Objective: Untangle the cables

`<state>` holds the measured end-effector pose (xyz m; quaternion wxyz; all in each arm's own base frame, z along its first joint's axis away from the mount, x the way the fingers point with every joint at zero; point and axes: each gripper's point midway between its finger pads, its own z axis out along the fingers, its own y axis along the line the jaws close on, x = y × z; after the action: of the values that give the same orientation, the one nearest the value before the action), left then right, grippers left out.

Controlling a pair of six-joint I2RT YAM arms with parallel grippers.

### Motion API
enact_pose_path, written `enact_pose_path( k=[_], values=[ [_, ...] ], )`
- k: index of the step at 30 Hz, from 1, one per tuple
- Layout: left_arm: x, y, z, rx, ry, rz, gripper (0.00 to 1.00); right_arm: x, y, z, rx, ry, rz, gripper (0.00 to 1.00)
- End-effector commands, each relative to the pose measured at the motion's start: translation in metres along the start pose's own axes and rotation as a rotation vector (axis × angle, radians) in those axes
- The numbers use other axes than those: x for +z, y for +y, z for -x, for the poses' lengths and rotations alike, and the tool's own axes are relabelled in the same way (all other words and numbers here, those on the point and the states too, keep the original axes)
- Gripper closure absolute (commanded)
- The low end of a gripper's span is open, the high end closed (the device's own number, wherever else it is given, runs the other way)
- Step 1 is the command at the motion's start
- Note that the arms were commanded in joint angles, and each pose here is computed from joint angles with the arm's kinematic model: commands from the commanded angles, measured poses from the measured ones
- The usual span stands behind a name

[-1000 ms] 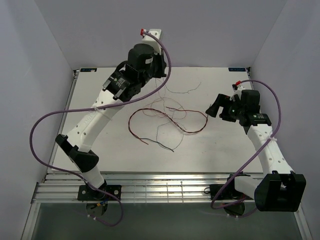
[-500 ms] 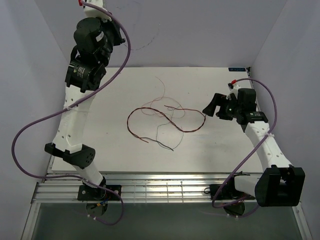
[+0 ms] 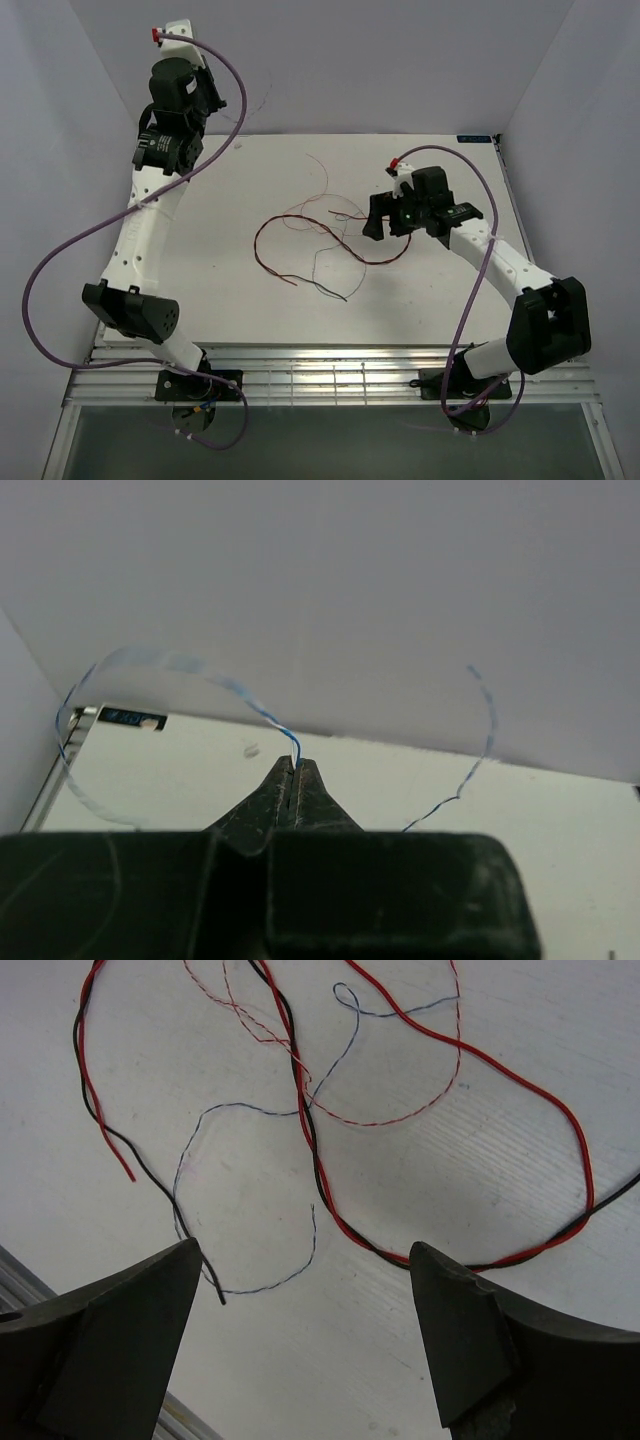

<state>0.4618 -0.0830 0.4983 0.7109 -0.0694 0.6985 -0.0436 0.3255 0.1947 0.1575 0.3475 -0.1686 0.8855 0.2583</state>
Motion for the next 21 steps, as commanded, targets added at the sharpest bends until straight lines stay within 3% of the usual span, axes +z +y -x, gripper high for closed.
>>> enact_pose_path(
  k=[1, 6, 10, 21],
  values=[
    [0.031, 0.04, -0.055, 0.011, 0.12, 0.044, 1.0, 0.01, 0.014, 0.036, -0.213, -0.082, -0.013, 0.1],
    [0.064, 0.112, -0.126, 0.089, 0.235, 0.158, 1.0, 0.047, 0.019, 0.034, -0.415, 0.006, -0.041, 0.1],
    [0.077, 0.136, -0.171, 0.141, 0.331, 0.166, 1.0, 0.077, 0.029, 0.041, -0.523, 0.068, -0.032, 0.1],
    [0.08, 0.206, -0.268, 0.188, 0.51, 0.307, 1.0, 0.139, 0.039, 0.041, -0.598, 0.133, 0.016, 0.1]
  ],
)
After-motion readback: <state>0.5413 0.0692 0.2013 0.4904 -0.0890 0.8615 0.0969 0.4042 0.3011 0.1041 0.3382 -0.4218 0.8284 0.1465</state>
